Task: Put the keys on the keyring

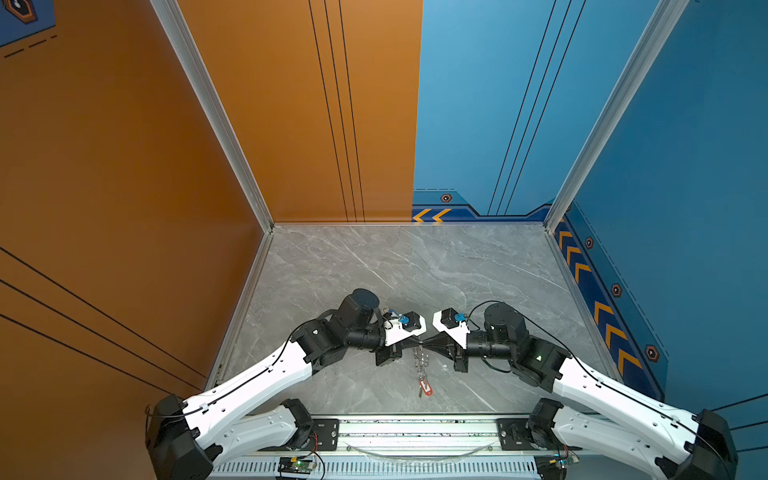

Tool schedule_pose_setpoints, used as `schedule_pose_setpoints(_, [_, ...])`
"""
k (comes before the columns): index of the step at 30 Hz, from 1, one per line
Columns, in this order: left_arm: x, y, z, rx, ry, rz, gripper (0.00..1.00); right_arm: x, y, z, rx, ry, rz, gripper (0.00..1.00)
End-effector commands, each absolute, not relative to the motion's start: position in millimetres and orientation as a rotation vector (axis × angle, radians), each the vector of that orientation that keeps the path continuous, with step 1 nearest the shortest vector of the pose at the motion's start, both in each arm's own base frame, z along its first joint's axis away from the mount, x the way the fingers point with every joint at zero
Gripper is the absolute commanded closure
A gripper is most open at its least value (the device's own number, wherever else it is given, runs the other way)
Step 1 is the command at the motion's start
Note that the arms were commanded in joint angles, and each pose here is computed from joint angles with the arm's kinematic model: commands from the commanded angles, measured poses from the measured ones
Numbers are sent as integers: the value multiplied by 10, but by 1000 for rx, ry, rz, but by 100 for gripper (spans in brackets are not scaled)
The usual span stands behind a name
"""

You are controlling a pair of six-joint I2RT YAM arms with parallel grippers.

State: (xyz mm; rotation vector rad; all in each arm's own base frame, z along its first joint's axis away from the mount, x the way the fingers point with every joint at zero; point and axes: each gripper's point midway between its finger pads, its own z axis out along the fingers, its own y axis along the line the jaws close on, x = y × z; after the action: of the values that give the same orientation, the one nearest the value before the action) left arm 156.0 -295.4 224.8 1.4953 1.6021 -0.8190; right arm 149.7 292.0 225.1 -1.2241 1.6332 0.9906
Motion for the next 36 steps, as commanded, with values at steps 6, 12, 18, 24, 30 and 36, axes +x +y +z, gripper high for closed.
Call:
schedule_pose_setpoints(6, [1623,-3008,2381,1449,1573,-839,100,1527,2943,2385,-1183,1576,961,100])
schedule_pose_setpoints(12, [1731,-2965,2434,1343,1557,-853,77,1577,2925,2448,-1095,1535,987,100])
schedule_pose_setpoints(18, [1838,-2856,2395,1256,1552,-876,67,1595,2925,2470,-1066,1516,1016,100])
schedule_pose_setpoints(24, [1746,-2847,2420,1281,1486,-986,70,1610,2899,2525,-1037,1483,1024,100])
schedule_pose_setpoints(30, [1669,-2870,2442,1307,1451,-1029,72,1597,2890,2550,-1030,1453,1028,100])
schedule_pose_setpoints(36, [1638,-2898,2411,1326,1459,-1063,80,1595,2895,2606,-1021,1424,1035,100])
